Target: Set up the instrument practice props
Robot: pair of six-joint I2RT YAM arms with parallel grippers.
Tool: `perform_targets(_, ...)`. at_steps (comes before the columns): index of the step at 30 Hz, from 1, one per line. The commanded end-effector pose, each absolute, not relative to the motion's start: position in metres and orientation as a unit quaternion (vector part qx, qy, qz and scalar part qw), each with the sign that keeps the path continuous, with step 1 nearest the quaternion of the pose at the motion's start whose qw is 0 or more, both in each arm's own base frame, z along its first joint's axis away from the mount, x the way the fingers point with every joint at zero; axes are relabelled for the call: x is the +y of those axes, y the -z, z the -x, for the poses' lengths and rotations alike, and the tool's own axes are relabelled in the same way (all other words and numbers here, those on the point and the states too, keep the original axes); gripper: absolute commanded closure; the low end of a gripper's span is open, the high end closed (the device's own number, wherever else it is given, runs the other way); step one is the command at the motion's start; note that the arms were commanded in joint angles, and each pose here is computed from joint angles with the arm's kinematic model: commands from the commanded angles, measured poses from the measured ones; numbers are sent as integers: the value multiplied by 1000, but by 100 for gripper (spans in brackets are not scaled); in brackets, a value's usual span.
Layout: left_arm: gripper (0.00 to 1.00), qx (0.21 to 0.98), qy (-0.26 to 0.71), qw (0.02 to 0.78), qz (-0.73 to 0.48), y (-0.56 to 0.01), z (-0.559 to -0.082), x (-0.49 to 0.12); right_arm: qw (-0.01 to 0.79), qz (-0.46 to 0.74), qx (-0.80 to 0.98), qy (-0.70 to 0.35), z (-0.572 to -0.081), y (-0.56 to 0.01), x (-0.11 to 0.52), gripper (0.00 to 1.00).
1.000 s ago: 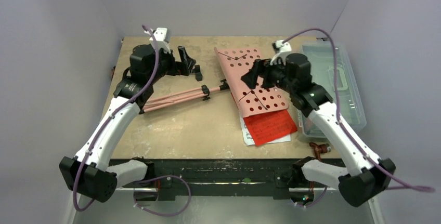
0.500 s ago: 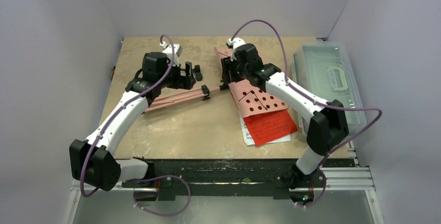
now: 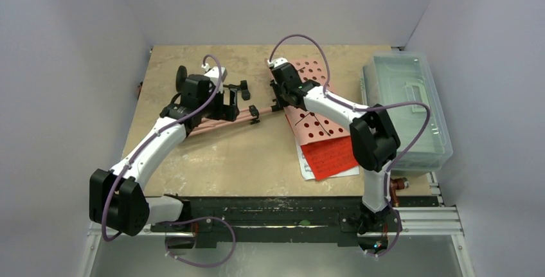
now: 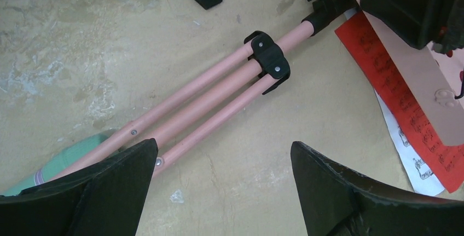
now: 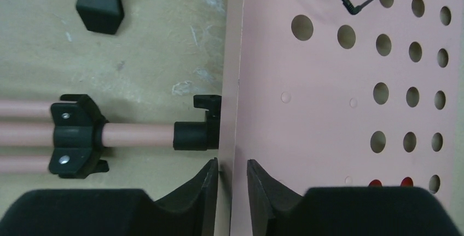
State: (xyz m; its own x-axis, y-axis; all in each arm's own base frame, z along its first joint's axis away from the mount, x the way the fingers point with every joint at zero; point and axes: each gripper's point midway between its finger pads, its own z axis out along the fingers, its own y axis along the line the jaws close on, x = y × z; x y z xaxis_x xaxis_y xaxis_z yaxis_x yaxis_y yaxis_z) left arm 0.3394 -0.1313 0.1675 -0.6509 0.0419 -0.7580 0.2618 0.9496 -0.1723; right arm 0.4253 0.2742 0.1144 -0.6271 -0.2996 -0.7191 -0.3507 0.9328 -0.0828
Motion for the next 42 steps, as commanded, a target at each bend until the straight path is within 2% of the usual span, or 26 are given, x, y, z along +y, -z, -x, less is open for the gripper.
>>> perform_targets(1,9,884,150,431,-100,-177,-340,-136,420,173,891,2,-445,-125,276,76)
perform_targets(3,10,883,153,431,-100,-179,-340,-137,421,172,890,17,-449,-120,275,82)
perform_targets(9,12,881,172,429,-105,-179,-335,-143,429,172,885,52,-453,-112,269,87)
perform_targets(14,12,879,172,432,-105,-180,-336,-143,450,173,873,74,-454,-124,264,98)
perform_targets(27,14,876,142,453,-86,-189,-339,-130,564,218,790,105,-476,-259,272,100)
perform_targets(36,14,855,120,503,-52,-214,-339,-110,640,311,693,117,-459,-332,284,100)
perform_targets(42,14,847,142,510,-45,-218,-341,-109,717,307,615,115,-444,-409,280,100)
